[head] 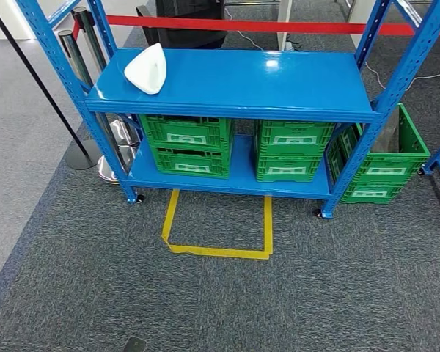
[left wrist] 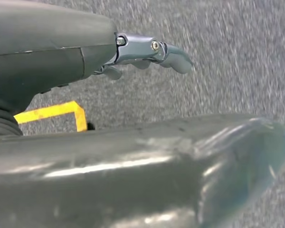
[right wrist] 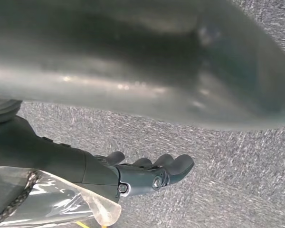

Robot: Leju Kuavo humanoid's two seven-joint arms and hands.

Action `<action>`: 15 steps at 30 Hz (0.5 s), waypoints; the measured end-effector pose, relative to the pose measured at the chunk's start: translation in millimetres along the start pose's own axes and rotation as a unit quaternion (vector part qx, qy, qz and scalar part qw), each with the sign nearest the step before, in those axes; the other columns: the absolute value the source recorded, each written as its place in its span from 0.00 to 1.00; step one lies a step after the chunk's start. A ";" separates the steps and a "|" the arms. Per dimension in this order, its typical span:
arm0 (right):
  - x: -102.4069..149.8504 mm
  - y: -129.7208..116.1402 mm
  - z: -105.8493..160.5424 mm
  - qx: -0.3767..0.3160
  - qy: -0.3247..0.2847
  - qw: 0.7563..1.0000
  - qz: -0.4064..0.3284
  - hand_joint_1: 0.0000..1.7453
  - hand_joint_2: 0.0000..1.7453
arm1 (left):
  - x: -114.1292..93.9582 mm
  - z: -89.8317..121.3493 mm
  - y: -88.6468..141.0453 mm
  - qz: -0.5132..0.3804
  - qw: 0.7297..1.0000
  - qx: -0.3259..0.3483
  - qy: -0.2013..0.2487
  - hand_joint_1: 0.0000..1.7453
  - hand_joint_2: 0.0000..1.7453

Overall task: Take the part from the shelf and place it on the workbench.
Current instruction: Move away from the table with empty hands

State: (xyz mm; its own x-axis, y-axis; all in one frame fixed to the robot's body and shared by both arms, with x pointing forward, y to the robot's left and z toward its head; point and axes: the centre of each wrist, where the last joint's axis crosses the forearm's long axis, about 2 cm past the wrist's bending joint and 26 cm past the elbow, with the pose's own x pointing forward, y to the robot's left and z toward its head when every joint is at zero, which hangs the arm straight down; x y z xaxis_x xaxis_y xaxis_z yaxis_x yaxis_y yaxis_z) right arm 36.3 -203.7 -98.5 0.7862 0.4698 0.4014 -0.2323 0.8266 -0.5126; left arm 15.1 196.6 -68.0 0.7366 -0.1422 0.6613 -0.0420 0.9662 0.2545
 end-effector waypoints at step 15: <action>1.6 -0.6 -1.1 -0.006 -0.009 1.000 0.003 0.00 0.00 | 1.6 1.8 -4.4 0.033 0.999 -0.022 0.016 0.00 0.00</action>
State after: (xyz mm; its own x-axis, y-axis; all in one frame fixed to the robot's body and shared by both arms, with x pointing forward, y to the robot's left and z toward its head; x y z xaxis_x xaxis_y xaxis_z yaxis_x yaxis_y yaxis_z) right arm 38.3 -203.8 -98.3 0.7739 0.4805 0.4125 -0.2300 0.8202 -0.5238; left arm 15.2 191.7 -66.8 0.7540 -0.0713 0.6530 -0.0626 0.9818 0.1795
